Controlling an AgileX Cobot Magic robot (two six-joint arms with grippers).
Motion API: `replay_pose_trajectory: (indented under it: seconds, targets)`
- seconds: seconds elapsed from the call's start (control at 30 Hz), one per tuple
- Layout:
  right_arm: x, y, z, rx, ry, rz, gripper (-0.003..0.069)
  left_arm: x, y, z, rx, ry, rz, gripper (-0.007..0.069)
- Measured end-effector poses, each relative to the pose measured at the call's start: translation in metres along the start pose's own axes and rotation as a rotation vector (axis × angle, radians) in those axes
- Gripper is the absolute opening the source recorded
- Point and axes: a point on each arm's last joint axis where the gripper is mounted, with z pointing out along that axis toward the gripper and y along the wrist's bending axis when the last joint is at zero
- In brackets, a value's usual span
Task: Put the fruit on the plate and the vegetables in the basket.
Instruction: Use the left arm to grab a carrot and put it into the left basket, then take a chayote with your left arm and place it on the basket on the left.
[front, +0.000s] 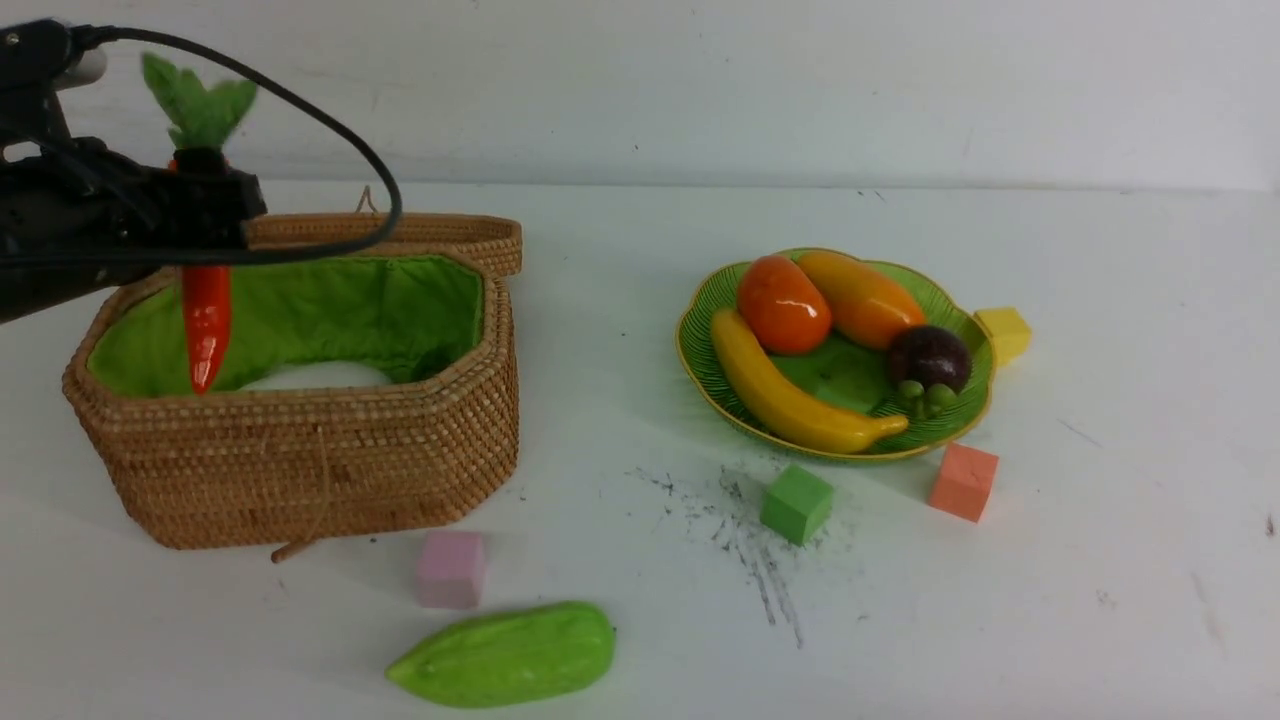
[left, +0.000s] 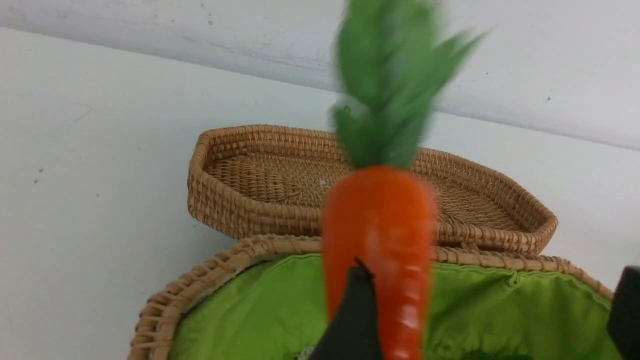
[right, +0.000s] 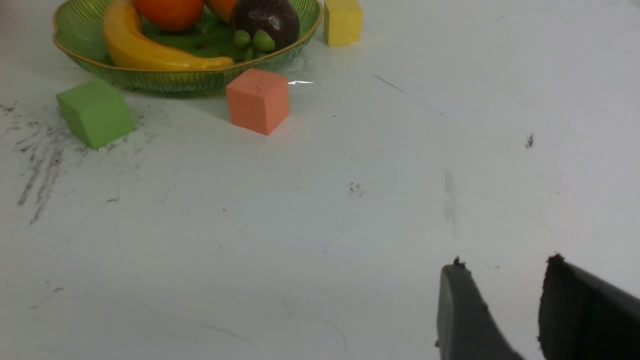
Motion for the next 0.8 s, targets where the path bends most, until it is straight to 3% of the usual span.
replay_pose_trajectory:
  seconds: [0.1, 0.2, 0.23, 0.27, 0.3, 0.33, 0.4, 0.5, 0.53, 0.6, 0.77, 0.8]
  targets:
    - [0.000, 0.000, 0.000, 0.000, 0.000, 0.000, 0.0240, 0.000, -0.001, 0.000, 0.012, 0.003, -0.031, 0.0664]
    - [0.000, 0.000, 0.000, 0.000, 0.000, 0.000, 0.0240, 0.000, -0.005, -0.001, 0.060, 0.007, -0.037, 0.0657]
    - [0.000, 0.000, 0.000, 0.000, 0.000, 0.000, 0.0240, -0.002, -0.014, -0.005, 0.152, 0.009, -0.068, 0.0635]
    - [0.000, 0.000, 0.000, 0.000, 0.000, 0.000, 0.0240, -0.001, -0.016, -0.005, 0.167, 0.012, -0.068, 0.0631]
    - [0.000, 0.000, 0.000, 0.000, 0.000, 0.000, 0.0240, -0.003, -0.033, -0.016, 0.357, 0.033, -0.121, 0.0592]
    - [0.000, 0.000, 0.000, 0.000, 0.000, 0.000, 0.0240, -0.003, -0.044, -0.023, 0.487, 0.058, -0.135, 0.0567]
    - [0.000, 0.000, 0.000, 0.000, 0.000, 0.000, 0.0240, -0.001, -0.059, -0.035, 0.678, 0.111, -0.096, 0.0530]
    - [0.000, 0.000, 0.000, 0.000, 0.000, 0.000, 0.0240, 0.018, -0.078, -0.063, 1.031, 0.308, 0.086, 0.0447]
    - [0.000, 0.000, 0.000, 0.000, 0.000, 0.000, 0.0240, 0.020, -0.078, -0.065, 1.039, 0.331, 0.114, 0.0442]
    - [0.000, 0.000, 0.000, 0.002, 0.000, -0.005, 0.0240, 0.040, -0.073, -0.076, 1.047, 0.560, 0.244, 0.0382]
    - [0.000, -0.001, 0.000, 0.008, 0.000, -0.020, 0.0240, 0.060, -0.053, -0.076, 0.827, 0.824, 0.388, 0.0348]
    - [0.000, -0.001, 0.000, 0.010, 0.000, -0.025, 0.0240, 0.065, -0.050, -0.073, 0.746, 0.851, 0.465, 0.0344]
